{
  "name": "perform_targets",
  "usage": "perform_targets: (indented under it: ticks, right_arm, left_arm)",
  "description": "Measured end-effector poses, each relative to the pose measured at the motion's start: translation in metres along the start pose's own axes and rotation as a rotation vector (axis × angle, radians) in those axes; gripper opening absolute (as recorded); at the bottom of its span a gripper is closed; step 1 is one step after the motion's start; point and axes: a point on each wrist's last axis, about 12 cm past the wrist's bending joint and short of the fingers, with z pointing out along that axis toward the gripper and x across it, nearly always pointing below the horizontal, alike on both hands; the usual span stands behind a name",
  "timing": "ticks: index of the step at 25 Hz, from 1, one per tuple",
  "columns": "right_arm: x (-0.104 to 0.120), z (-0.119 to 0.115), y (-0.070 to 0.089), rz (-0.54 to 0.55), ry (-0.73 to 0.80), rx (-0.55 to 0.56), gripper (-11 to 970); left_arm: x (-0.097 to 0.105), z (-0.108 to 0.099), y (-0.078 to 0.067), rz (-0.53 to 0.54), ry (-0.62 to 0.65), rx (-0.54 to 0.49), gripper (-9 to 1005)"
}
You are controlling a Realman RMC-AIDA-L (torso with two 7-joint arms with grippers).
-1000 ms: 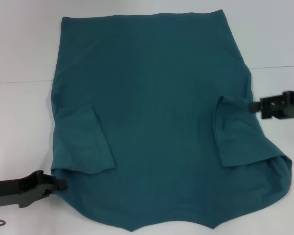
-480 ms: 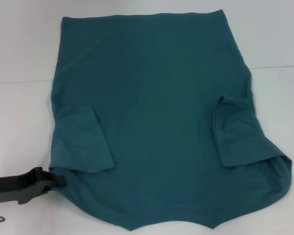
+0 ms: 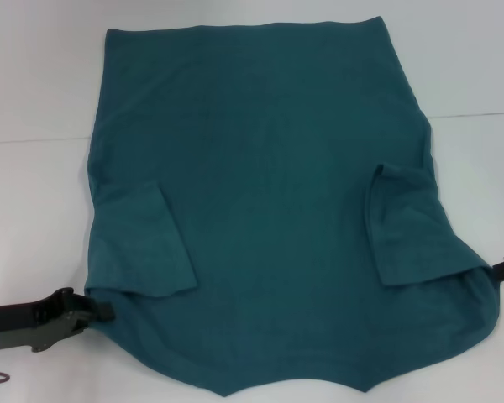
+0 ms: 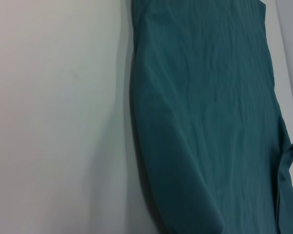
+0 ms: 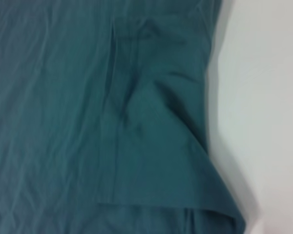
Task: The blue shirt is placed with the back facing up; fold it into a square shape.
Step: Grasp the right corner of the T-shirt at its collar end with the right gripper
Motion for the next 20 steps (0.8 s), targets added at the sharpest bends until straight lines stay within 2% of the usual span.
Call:
perform_targets:
  ticks: [10, 20]
  right_arm:
    - [-0.006, 0.021, 0.016, -0.029, 0.04, 0.026, 611]
    - [-0.01, 0.032, 0.024, -0.05, 0.076, 0.044, 608]
  left_arm:
    - [0.0, 0.0, 0.001, 0.003, -0.004, -0.001, 28]
    - [0.0, -0.001, 0.001, 0.0, -0.009, 0.001, 28]
